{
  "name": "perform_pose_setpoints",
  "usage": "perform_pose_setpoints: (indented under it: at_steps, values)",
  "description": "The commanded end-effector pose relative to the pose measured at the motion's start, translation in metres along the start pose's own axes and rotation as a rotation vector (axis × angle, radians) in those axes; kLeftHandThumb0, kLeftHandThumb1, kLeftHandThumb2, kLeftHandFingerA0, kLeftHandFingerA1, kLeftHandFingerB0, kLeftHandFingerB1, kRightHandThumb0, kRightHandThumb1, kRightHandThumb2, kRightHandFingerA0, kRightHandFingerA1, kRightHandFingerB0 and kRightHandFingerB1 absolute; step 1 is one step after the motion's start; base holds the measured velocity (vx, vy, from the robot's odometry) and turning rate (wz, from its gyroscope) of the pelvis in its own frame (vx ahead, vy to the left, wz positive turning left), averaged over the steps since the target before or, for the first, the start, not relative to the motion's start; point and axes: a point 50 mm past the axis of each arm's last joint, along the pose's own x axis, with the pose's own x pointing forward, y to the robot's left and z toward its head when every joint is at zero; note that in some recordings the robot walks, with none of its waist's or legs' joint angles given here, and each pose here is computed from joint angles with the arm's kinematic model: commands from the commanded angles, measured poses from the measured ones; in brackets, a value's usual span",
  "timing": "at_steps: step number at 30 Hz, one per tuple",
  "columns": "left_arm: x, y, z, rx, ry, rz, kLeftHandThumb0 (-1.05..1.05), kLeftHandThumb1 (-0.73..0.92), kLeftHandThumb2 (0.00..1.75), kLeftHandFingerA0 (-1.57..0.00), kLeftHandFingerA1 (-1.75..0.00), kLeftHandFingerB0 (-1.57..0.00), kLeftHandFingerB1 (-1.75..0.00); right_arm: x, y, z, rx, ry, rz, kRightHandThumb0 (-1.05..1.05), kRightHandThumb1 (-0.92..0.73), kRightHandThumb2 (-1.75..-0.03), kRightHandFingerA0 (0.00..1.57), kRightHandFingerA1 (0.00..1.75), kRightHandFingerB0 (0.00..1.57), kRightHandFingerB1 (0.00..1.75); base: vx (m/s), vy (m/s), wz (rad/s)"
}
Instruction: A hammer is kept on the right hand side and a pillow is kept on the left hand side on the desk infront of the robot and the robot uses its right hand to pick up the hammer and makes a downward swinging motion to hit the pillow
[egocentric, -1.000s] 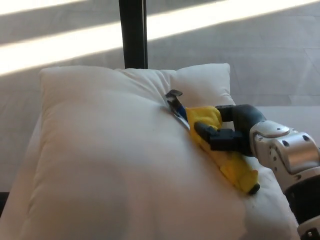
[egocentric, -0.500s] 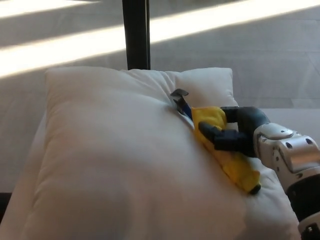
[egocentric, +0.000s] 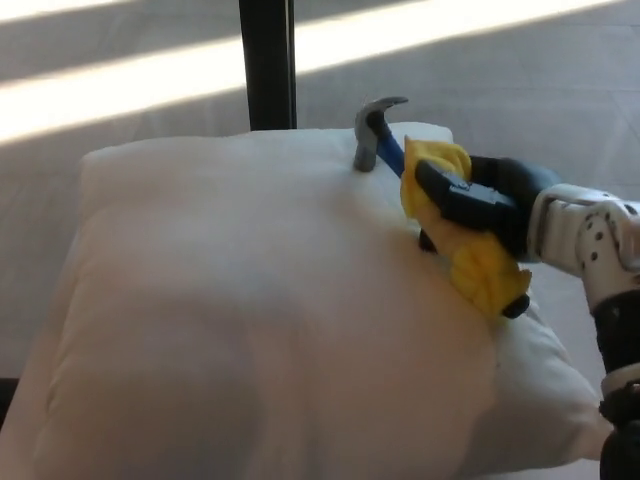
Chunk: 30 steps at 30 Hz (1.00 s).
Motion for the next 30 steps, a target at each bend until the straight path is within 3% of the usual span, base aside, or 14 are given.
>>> perform_pose_setpoints:
  at_steps: [1,8,10,12,15,17,18,21,22,24,25,26,27,30]
  values:
    - [-0.002,0.008,0.003,0.01,0.003,0.011,-0.73,0.82,0.64,-0.74,-0.53,-0.64,-0.46,-0.03,0.009,0.05,0.123,-0.056,0.177,-0.36,-0.67,-1.07,1.05,1.75,0.7,1.63,0.0,0.0,0.0]
    - [-0.002,0.01,0.003,-0.004,0.004,0.016,-0.74,0.81,0.65,-0.78,-0.54,-0.67,-0.47,-0.054,-0.033,0.064,0.18,-0.145,0.11,-0.31,-0.68,-1.14,1.07,1.75,0.63,1.74,0.0,0.0,0.0]
    - [-0.002,0.011,0.003,0.013,0.009,0.017,-0.73,0.82,0.65,-0.75,-0.52,-0.65,-0.46,-0.061,-0.058,0.062,0.211,-0.176,-0.012,-0.31,-0.6,-1.17,1.05,1.75,0.62,1.62,0.0,0.0,0.0]
    - [-0.003,0.012,0.002,-0.014,0.003,0.018,-0.73,0.8,0.64,-0.77,-0.52,-0.65,-0.47,-0.066,-0.076,0.06,0.231,-0.188,-0.053,-0.32,-0.7,-1.12,1.07,1.75,0.59,1.75,0.0,0.0,0.0]
    - [-0.003,0.014,0.003,0.006,0.007,0.018,-0.73,0.83,0.65,-0.74,-0.51,-0.62,-0.46,-0.072,-0.116,0.052,0.238,-0.199,-0.186,-0.27,-0.74,-1.15,1.06,1.75,0.62,1.75,0.0,0.0,0.0]
    - [-0.002,0.014,0.005,0.001,0.002,0.031,-0.74,0.82,0.65,-0.76,-0.53,-0.66,-0.47,-0.074,-0.142,0.042,0.197,-0.215,-0.303,-0.25,-0.8,-1.05,1.0,1.75,0.6,1.75,0.0,0.0,0.0]
    - [-0.003,0.015,0.006,-0.007,-0.002,0.03,-0.74,0.8,0.64,-0.76,-0.55,-0.66,-0.48,-0.075,-0.156,0.035,0.142,-0.225,-0.386,-0.15,-0.78,-0.95,0.91,1.75,0.58,1.68,0.0,0.0,-0.07]
    - [-0.003,0.016,0.005,-0.003,-0.005,0.027,-0.73,0.81,0.65,-0.76,-0.54,-0.64,-0.47,-0.083,-0.19,0.014,-0.09,-0.257,-0.568,-0.12,-0.72,-0.97,0.92,1.75,0.64,1.65,0.0,0.0,0.0]
    - [-0.003,0.017,0.005,-0.019,-0.004,0.037,-0.74,0.8,0.64,-0.78,-0.54,-0.67,-0.49,-0.085,-0.192,0.011,-0.122,-0.252,-0.593,-0.15,-0.64,-1.06,0.96,1.75,0.79,1.56,0.0,0.0,0.0]
    - [-0.004,0.018,0.005,-0.008,-0.007,0.025,-0.73,0.81,0.65,-0.73,-0.52,-0.65,-0.48,-0.088,-0.196,0.007,-0.179,-0.264,-0.622,-0.13,-0.55,-1.18,0.98,1.75,0.81,1.52,0.0,0.0,0.0]
    - [-0.004,0.018,0.004,-0.002,-0.005,0.031,-0.73,0.82,0.65,-0.75,-0.53,-0.66,-0.48,-0.09,-0.197,0.005,-0.301,-0.256,-0.689,-0.27,-0.48,-1.16,1.27,1.45,1.0,1.29,0.0,0.0,0.0]
    - [-0.004,0.018,0.004,0.001,-0.005,0.033,-0.73,0.82,0.65,-0.75,-0.53,-0.66,-0.48,-0.09,-0.196,0.005,-0.347,-0.252,-0.707,-0.27,-0.48,-1.16,1.27,1.45,1.0,1.29,0.0,0.0,0.0]
    - [-0.004,0.018,0.005,-0.005,-0.005,0.033,-0.73,0.82,0.63,-0.76,-0.54,-0.67,-0.48,-0.091,-0.195,0.003,-0.48,-0.261,-0.733,-0.18,-0.51,-1.13,0.96,1.75,0.75,1.6,0.0,0.0,0.0]
    - [-0.004,0.018,0.004,0.004,-0.004,0.03,-0.73,0.84,0.65,-0.75,-0.54,-0.63,-0.48,-0.092,-0.195,-0.006,-0.716,-0.239,-0.804,-0.18,-0.6,-0.92,0.86,1.75,0.73,1.52,0.0,0.0,0.0]
